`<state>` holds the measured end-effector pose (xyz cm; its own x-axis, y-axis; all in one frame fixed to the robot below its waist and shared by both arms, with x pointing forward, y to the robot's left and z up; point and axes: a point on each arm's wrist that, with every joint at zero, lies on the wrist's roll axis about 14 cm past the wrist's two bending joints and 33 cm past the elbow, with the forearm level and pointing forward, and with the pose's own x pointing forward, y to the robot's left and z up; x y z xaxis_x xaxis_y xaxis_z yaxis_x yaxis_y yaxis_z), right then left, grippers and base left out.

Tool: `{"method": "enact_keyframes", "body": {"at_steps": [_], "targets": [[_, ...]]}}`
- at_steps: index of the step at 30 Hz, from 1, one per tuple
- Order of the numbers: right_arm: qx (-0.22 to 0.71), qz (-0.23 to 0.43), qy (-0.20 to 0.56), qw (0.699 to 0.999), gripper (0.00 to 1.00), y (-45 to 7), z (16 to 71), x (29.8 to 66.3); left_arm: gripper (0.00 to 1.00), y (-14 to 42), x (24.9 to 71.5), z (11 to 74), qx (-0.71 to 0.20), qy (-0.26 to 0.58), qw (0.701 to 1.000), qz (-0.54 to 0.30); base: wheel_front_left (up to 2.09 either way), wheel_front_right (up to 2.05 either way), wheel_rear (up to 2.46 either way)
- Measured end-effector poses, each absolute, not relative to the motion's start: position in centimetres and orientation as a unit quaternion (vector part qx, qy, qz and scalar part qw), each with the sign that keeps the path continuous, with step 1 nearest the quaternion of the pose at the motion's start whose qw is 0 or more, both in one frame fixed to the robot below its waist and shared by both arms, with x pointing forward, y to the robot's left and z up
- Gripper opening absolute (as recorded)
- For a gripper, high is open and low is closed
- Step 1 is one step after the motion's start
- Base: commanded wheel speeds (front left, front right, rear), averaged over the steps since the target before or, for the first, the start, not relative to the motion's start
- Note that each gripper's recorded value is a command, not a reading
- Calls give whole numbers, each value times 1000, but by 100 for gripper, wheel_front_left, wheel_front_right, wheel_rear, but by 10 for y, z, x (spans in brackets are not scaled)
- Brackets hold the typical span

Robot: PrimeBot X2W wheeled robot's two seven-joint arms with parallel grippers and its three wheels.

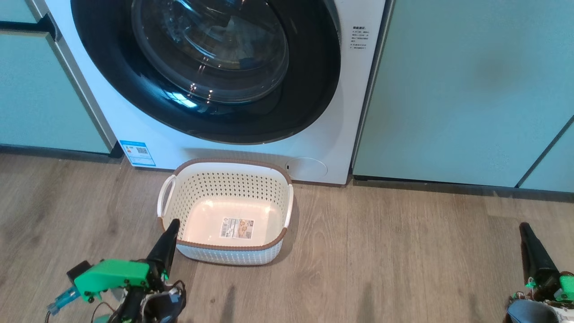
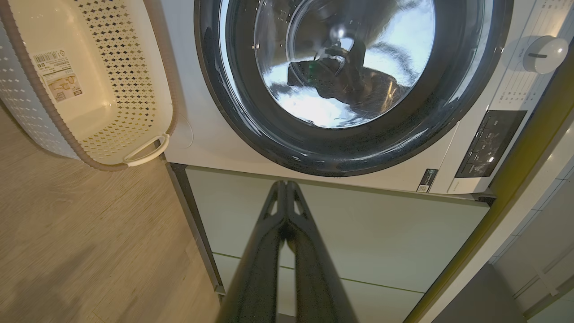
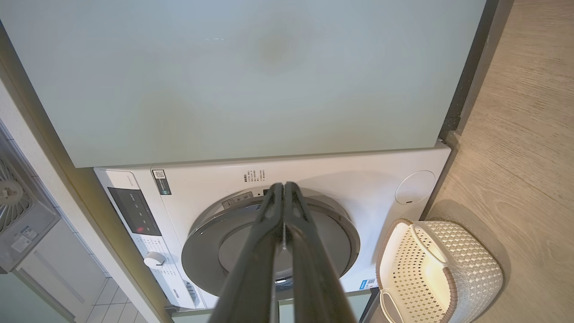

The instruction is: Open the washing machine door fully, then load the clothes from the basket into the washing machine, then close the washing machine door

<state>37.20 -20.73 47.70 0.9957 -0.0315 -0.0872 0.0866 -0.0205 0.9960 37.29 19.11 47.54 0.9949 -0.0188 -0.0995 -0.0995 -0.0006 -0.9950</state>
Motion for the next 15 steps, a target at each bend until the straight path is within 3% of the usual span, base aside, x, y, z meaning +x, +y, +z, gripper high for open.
{"method": "enact_keyframes", "body": {"at_steps": [15], "targets": [[713,-43,19,699,0,-208,477,372,0,191,373,475,-707,42,706,29,0,0,0]]}}
